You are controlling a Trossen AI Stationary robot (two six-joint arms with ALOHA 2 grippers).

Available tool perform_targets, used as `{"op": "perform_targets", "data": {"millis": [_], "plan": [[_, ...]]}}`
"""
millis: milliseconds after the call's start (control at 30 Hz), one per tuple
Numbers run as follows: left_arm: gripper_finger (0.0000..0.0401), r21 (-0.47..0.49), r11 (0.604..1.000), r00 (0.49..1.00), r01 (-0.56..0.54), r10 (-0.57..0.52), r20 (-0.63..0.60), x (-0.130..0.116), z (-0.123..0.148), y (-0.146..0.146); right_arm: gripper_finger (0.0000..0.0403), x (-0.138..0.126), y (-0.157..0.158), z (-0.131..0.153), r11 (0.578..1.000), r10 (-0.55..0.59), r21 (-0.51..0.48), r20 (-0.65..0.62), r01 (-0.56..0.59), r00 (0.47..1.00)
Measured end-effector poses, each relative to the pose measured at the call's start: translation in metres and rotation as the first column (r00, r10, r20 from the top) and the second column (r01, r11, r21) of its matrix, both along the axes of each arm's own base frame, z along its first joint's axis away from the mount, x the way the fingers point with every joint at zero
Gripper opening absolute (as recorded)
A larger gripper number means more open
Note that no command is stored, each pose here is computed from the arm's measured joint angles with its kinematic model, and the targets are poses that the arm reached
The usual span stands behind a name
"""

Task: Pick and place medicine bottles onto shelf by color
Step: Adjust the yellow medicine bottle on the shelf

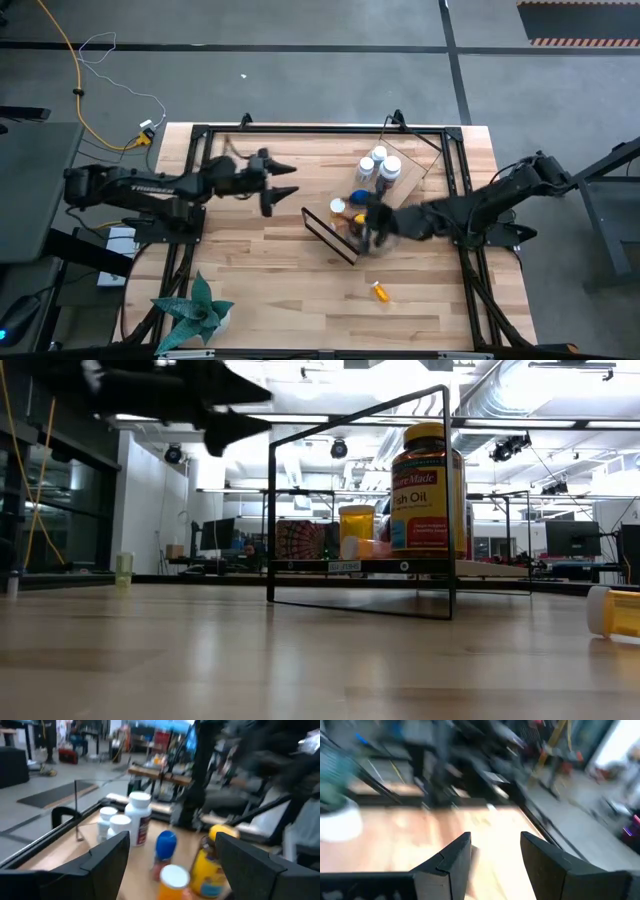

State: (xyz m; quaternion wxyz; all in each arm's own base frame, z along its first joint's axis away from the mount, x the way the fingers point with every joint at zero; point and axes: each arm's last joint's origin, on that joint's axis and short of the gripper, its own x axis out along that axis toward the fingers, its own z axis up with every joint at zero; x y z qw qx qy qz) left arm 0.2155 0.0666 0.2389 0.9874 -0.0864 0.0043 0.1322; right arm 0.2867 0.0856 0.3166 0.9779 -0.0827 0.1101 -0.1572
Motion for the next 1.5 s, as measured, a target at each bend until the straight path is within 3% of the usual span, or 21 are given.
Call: {"op": "perform_targets", "data": {"millis": [167, 300, 400, 533, 633, 800, 933, 1033, 1100, 1367, 1500], "plan": [[0.0282, -0.005, 0.999, 0.992, 0.032, -0.031, 0.119, -0.023, 0.004, -0.014, 0.0165, 0.009, -0.038, 0.036, 0.987, 0.014, 0.160, -0.274, 0.031, 0.962], [0.0282, 0.008, 0.998, 0.981, 0.062, -0.063, 0.182, -0.032, 0.016, -0.022, 0.0165, 0.020, -0.060, 0.050, 0.967, 0.100, 0.253, -0.499, 0.034, 0.861], [0.0282, 0.015, 0.996, 0.976, 0.087, -0.088, 0.201, -0.034, 0.020, -0.028, 0.0165, 0.028, -0.071, 0.055, 0.963, 0.141, 0.267, -0.615, 0.037, 0.776], [0.0282, 0.038, 0.993, 0.974, 0.109, -0.115, 0.196, -0.034, 0.020, -0.032, 0.0165, 0.040, -0.077, 0.056, 0.977, 0.172, 0.214, -0.726, -0.019, 0.666], [0.0282, 0.058, 0.992, 0.977, 0.115, -0.123, 0.175, -0.034, 0.019, -0.034, 0.0165, 0.051, -0.075, 0.051, 0.968, 0.235, 0.242, -0.768, -0.069, 0.595], [0.0282, 0.060, 0.991, 0.977, 0.117, -0.126, 0.171, -0.033, 0.019, -0.034, 0.0158, 0.066, -0.063, 0.034, 0.943, 0.319, 0.320, -0.788, -0.091, 0.526], [0.0282, 0.060, 0.991, 0.977, 0.117, -0.126, 0.170, -0.033, 0.018, -0.034, 0.0106, 0.070, -0.054, 0.022, 0.937, 0.339, 0.334, -0.814, -0.097, 0.472], [0.0282, 0.060, 0.991, 0.977, 0.117, -0.126, 0.171, -0.033, 0.019, -0.034, 0.0033, 0.071, -0.051, 0.022, 0.932, 0.355, 0.345, -0.805, -0.112, 0.475], [0.0282, 0.061, 0.991, 0.977, 0.117, -0.125, 0.170, -0.033, 0.018, -0.034, 0.0011, 0.072, -0.048, 0.022, 0.931, 0.358, 0.343, -0.798, -0.123, 0.484], [0.0282, 0.059, 0.992, 0.978, 0.110, -0.119, 0.171, -0.033, 0.018, -0.034, 0.0005, 0.081, -0.046, 0.010, 0.937, 0.340, 0.336, -0.816, -0.096, 0.467], [0.0282, 0.059, 0.992, 0.978, 0.110, -0.119, 0.171, -0.033, 0.018, -0.034, 0.0001, 0.086, -0.045, 0.000, 0.928, 0.364, 0.359, -0.826, -0.097, 0.431]]}}
